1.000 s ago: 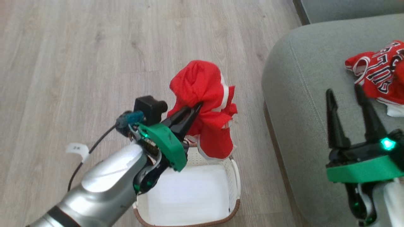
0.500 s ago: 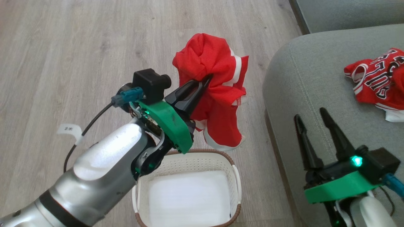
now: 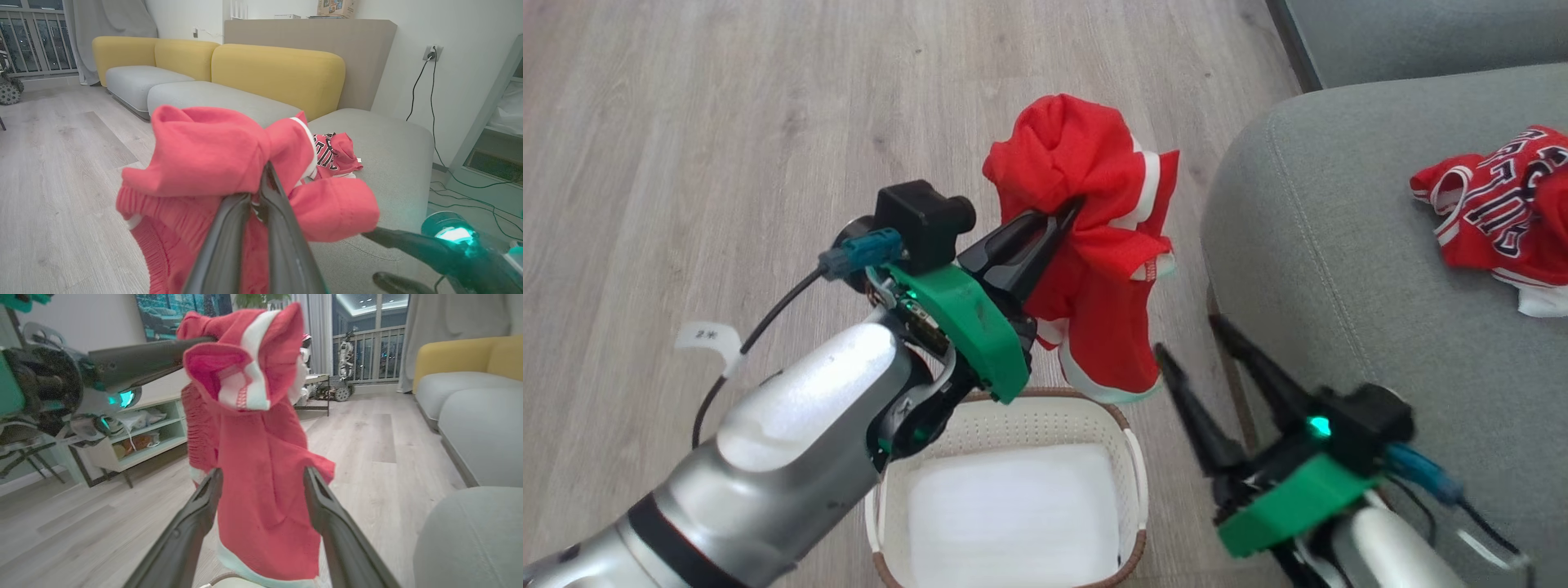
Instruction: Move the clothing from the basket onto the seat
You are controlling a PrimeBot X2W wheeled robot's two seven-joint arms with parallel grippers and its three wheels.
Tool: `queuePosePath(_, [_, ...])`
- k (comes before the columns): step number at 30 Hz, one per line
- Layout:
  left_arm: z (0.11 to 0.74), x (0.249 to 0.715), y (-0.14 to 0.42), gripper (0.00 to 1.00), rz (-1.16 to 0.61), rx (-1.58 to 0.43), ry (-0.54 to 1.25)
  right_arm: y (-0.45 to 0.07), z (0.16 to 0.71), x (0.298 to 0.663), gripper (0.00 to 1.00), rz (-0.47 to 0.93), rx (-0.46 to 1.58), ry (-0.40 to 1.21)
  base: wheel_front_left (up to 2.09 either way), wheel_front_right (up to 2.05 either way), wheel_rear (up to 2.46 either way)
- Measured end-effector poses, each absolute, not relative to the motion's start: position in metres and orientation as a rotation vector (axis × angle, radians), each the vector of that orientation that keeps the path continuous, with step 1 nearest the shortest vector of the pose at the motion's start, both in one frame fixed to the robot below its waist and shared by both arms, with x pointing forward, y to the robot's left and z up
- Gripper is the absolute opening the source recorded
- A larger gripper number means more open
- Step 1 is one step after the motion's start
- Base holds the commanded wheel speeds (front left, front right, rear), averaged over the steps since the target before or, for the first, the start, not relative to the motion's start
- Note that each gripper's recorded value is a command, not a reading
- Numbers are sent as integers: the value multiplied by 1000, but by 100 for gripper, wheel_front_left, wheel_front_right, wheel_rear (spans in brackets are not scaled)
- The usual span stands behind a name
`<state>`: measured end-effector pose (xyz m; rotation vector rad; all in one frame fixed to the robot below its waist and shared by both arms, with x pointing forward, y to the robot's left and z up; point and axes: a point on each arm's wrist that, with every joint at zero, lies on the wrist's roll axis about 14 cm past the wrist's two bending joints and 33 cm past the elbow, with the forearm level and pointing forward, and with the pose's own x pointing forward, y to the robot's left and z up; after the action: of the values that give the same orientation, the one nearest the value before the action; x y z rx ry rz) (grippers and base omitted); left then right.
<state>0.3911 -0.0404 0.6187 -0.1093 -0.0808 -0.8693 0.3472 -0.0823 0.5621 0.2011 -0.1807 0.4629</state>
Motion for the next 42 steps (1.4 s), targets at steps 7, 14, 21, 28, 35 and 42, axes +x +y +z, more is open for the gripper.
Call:
queuePosePath(7, [614, 388, -38, 0, -868, -103, -66, -50, 560, 365, 100, 571, 171, -152, 0, 0, 0])
queuePosePath(14, [613, 382, -38, 0, -873, -109, -58, -30, 548, 380, 100, 625, 148, -94, 0, 0, 0])
queuePosePath(21, [614, 369, -41, 0, -893, -106, -54, -8, 535, 385, 100, 689, 151, -28, 0, 0, 0])
queuePosePath(28, [616, 357, -47, 0, -918, -105, -50, 7, 532, 393, 100, 734, 143, 9, 0, 0, 0])
queuePosePath(35, [617, 355, -45, 0, -913, -101, -53, 7, 533, 399, 7, 729, 151, 7, 0, 0, 0])
queuePosePath(42, [615, 358, -46, 0, -913, -112, -42, -4, 551, 405, 0, 691, 188, -48, 0, 0, 0])
